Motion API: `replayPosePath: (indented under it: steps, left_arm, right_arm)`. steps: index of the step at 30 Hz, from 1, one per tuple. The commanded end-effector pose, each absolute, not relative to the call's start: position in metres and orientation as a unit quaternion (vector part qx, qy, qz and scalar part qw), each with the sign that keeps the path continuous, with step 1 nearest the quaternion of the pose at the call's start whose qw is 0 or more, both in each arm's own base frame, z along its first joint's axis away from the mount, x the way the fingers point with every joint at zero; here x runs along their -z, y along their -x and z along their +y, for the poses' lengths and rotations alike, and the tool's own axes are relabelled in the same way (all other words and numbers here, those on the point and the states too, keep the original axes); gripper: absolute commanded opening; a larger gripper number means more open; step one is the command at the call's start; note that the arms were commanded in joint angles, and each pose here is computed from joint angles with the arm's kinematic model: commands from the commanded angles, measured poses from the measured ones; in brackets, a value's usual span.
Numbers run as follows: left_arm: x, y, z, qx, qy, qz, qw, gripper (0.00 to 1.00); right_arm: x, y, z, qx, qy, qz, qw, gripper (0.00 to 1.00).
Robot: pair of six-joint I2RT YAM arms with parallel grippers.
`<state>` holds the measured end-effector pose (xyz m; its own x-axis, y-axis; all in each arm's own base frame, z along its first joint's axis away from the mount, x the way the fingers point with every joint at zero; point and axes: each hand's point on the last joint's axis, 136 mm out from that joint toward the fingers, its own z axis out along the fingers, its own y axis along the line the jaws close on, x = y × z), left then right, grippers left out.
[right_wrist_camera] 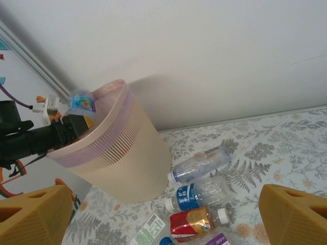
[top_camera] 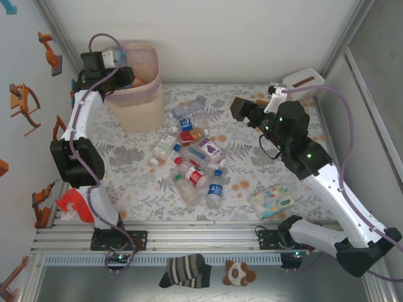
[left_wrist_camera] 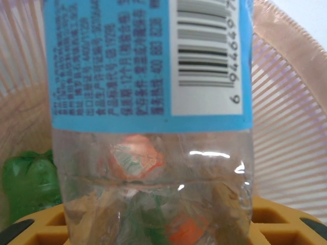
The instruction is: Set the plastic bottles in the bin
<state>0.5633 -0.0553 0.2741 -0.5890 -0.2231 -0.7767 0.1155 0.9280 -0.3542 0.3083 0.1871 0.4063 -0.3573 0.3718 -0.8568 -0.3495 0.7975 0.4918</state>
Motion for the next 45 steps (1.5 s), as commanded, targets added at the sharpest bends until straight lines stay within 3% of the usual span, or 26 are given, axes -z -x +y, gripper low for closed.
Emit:
replayPosePath:
  steps: [1,6,15,34,45]
  left_arm:
    - [-0.236,-0.562,-0.054,0.198,0.05,0.895,0.396,0.49]
    - [-0.221,-0.56,-0.053,0.188,0.048,0.911,0.364,0.54]
    - [-0.246,-0.561,-0.054,0.193,0.043,0.9,0.388,0.64]
    - [-0.355,-0.533,-0.077,0.267,0.001,0.839,0.475,0.65]
    - [-0.378,-0.489,-0.085,0.283,-0.014,0.814,0.507,0.64]
  right_arm:
    - [-0.41,-0.306,0.181,-0.315,-0.019,0.756,0.573,0.93]
    - [-0.409,-0.306,0.182,-0.316,-0.018,0.757,0.572,0.93]
    - [-0.41,-0.306,0.183,-0.317,-0.016,0.756,0.572,0.93]
    - [-0.399,-0.31,0.185,-0.303,-0.012,0.771,0.56,0.92]
    - [-0.352,-0.324,0.202,-0.254,0.024,0.842,0.475,0.88]
